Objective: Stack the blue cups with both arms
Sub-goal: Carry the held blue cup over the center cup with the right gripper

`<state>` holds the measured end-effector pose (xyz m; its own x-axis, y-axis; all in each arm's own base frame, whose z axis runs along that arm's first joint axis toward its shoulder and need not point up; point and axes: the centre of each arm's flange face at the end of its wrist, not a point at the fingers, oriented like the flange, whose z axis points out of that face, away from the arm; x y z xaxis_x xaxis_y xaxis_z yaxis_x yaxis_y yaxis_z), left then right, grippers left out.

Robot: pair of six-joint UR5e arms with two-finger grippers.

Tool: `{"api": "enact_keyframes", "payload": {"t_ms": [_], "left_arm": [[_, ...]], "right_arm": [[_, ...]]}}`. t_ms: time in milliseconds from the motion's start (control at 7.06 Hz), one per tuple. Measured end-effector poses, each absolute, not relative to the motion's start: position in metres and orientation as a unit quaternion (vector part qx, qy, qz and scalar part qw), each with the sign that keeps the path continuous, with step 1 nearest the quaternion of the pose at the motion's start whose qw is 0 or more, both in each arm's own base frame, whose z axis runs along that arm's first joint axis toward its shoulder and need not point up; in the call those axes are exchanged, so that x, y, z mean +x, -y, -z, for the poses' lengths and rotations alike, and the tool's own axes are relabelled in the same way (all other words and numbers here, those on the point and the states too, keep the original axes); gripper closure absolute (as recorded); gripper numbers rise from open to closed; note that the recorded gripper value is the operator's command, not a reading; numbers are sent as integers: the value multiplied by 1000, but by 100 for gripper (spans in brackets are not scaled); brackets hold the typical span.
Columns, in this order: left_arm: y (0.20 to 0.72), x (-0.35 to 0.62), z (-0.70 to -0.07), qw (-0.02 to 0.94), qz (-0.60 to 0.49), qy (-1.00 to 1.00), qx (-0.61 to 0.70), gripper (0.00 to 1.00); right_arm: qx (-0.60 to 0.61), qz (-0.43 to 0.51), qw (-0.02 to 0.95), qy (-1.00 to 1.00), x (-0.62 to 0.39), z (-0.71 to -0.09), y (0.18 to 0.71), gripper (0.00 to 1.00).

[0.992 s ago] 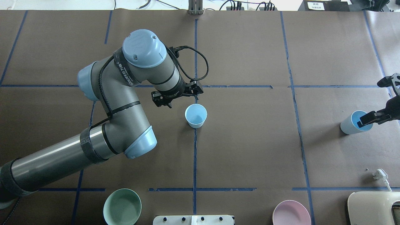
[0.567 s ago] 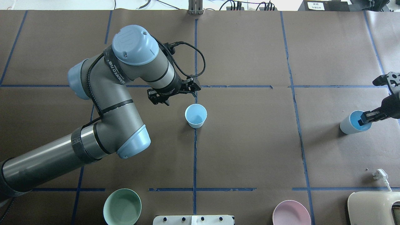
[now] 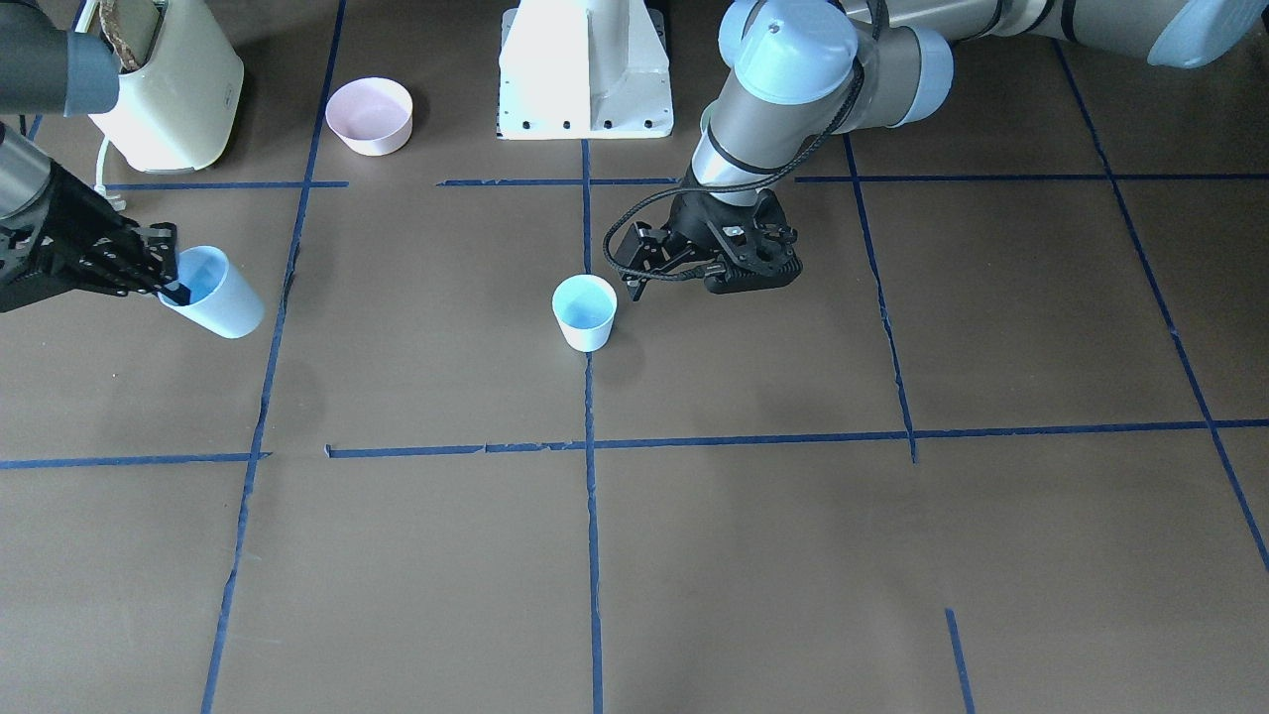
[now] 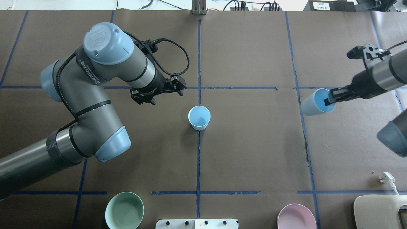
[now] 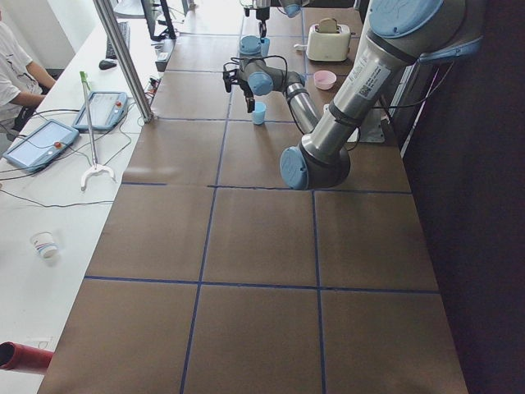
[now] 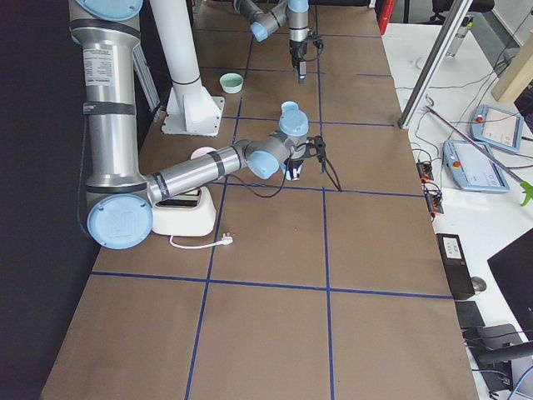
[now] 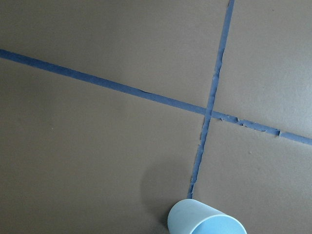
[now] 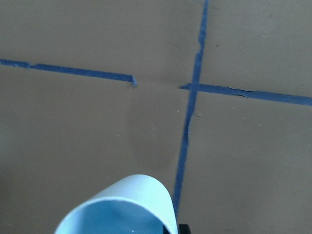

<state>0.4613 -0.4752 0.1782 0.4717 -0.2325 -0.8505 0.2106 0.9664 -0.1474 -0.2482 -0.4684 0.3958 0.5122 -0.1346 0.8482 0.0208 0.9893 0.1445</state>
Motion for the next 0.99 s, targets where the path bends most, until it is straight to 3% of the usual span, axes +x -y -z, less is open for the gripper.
{"api": "enact_keyframes", "payload": {"t_ms": [425,708,992], "left_arm": [[477,443,-183,856,136,-500,-5,0],[482,425,-190,854,146,-500,2,0],[487,415,-194,853,152,-499,5,0]], "right_arm": [[-17,8,878,479,-379,-233,465,100],[-38,-28,879,474,-436,-178,460,100],[-49,-53,884,462,-469,-165,461,100]]}}
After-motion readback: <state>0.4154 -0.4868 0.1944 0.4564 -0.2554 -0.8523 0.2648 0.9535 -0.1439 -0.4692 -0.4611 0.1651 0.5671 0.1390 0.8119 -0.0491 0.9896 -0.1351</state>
